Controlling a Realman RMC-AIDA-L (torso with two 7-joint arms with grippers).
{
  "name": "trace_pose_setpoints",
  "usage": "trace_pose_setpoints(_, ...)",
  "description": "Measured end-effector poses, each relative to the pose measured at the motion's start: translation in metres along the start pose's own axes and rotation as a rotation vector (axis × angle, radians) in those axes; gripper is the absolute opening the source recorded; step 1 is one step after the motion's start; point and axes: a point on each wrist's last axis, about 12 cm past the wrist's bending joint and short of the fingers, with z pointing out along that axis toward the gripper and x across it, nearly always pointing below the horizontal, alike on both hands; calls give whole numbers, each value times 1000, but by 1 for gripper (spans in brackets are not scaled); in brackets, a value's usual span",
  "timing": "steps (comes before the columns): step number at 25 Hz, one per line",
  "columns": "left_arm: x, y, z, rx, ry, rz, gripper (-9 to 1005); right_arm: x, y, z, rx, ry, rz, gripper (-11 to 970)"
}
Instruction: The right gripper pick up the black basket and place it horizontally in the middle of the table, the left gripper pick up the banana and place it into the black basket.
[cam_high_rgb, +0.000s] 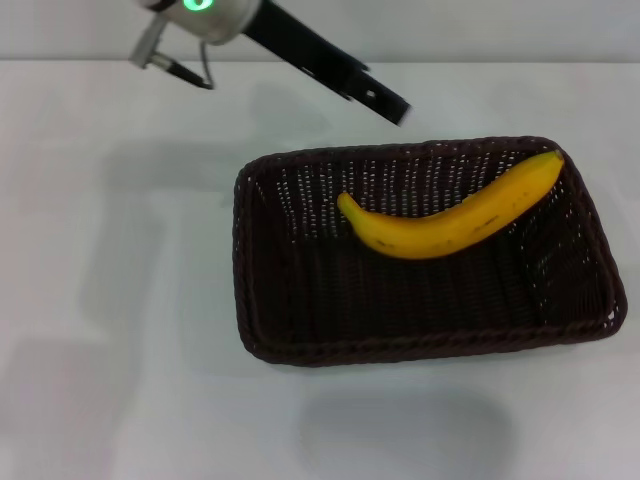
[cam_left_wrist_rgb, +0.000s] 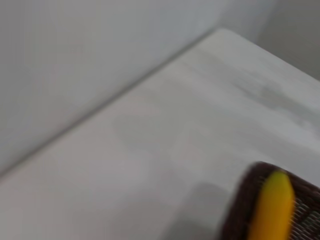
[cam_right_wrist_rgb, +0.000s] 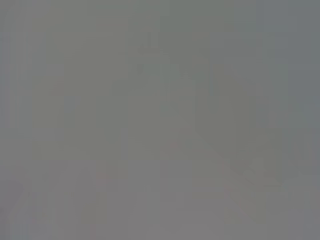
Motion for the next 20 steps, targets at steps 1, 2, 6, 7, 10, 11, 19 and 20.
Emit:
trace_pose_setpoints(1, 3, 3, -3, -15, -24, 8, 786, 0, 0, 0, -1, -1, 2, 671)
trace_pose_setpoints(2, 9, 8, -7, -37, -61, 23, 801, 0, 1, -1, -4, -4, 6, 671)
trace_pose_setpoints(6, 42, 29, -29, -130, -264, 79, 864, 5, 12, -5, -22, -30, 57, 671)
trace_pose_setpoints(7, 52, 34, -32, -156, -306, 85, 879, 6, 15, -6, -18, -42, 76, 671)
trace_pose_setpoints(10, 93, 51, -47, -257, -461, 92, 895, 10, 25, -10, -6, -79, 120, 671)
trace_pose_setpoints(11, 108, 55, -51, -288, -511, 91, 895, 12, 28, -11, -4, -85, 121, 671)
trace_pose_setpoints(19, 227, 63, -59, -501, -841, 73, 894, 25, 51, -20, 9, -84, 141, 670)
trace_pose_setpoints(20, 242, 62, -57, -543, -887, 69, 894, 26, 52, -21, 20, -81, 149, 670)
